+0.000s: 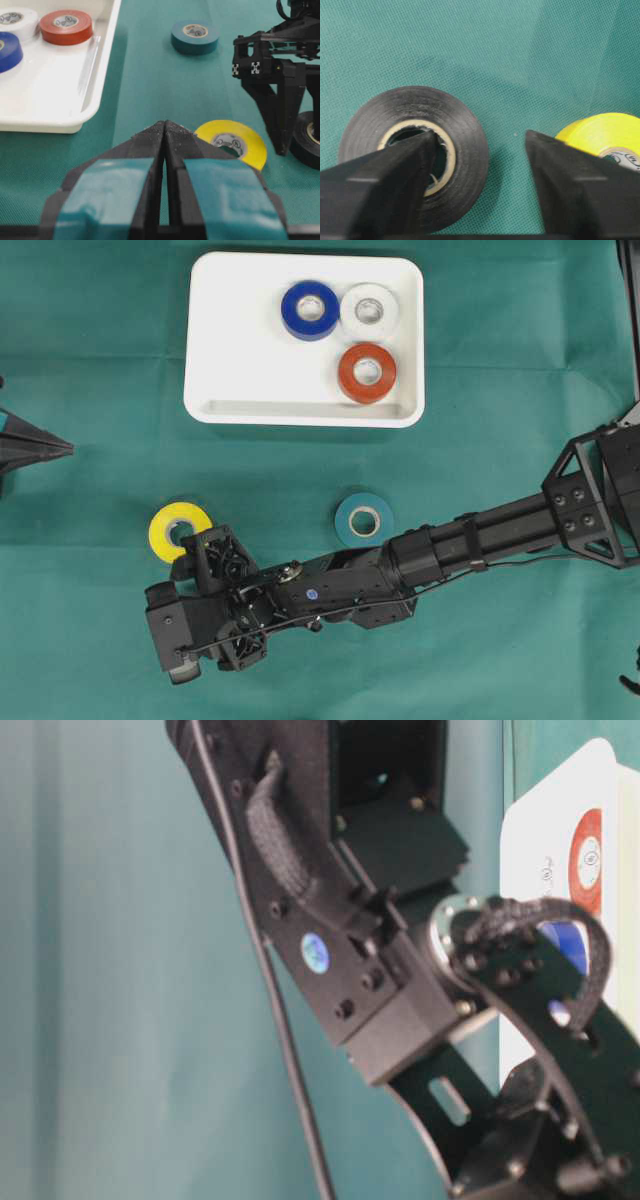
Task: Put the tape into the white case with the right arm.
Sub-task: 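Move the right gripper to the black tape roll and grasp its rim, then lift the black roll and carry it into the tray's left side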
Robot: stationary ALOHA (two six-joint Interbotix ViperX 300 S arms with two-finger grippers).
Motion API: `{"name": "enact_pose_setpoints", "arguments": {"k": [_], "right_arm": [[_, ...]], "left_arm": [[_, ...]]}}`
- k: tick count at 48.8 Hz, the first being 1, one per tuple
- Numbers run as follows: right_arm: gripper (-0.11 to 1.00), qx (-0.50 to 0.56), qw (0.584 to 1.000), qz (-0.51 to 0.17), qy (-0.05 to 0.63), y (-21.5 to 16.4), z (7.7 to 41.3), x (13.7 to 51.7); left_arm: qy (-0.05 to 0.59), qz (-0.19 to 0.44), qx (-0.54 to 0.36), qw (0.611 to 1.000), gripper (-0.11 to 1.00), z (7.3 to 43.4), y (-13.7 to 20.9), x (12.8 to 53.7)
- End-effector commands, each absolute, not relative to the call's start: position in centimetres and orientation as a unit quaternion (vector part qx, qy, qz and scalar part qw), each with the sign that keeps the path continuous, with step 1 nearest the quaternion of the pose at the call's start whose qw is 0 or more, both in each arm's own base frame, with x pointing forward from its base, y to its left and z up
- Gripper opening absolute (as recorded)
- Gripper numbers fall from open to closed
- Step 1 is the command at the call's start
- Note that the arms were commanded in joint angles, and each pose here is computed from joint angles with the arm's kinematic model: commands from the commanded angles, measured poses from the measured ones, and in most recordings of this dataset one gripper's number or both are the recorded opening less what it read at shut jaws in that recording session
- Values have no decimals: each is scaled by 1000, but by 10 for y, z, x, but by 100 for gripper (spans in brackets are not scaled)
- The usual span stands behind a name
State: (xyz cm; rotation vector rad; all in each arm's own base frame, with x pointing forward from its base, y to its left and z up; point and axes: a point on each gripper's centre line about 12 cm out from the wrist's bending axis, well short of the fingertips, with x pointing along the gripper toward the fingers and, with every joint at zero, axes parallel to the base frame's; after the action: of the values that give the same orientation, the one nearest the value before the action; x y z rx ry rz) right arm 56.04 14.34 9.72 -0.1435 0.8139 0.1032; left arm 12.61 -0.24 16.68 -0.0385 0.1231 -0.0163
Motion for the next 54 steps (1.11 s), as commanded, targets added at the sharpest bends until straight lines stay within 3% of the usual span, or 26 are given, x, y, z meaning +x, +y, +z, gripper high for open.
{"name": "enact_pose_setpoints", "arguments": {"k": [1,4,8,25,42,54], "right_arm": [[19,-64,921,45,381,137,113,566],[8,-64,921,44,382,137,113,566],[3,-64,922,44,380,137,114,566],[3,-56,929,44,363,138,138,566],[0,-18,936,10,352,132,198,554],[0,-7,929,-10,369,126,200,550]], "left_arm": [[55,-9,-21,998,0,172,-3,127],[54,-9,-19,998,0,171,-3,127],[54,-9,-20,998,0,171,-3,127],[54,-9,-20,998,0,170,-3,127],[54,-9,-20,998,0,170,-3,127],[54,-9,-19,998,0,170,-3,127]]}}
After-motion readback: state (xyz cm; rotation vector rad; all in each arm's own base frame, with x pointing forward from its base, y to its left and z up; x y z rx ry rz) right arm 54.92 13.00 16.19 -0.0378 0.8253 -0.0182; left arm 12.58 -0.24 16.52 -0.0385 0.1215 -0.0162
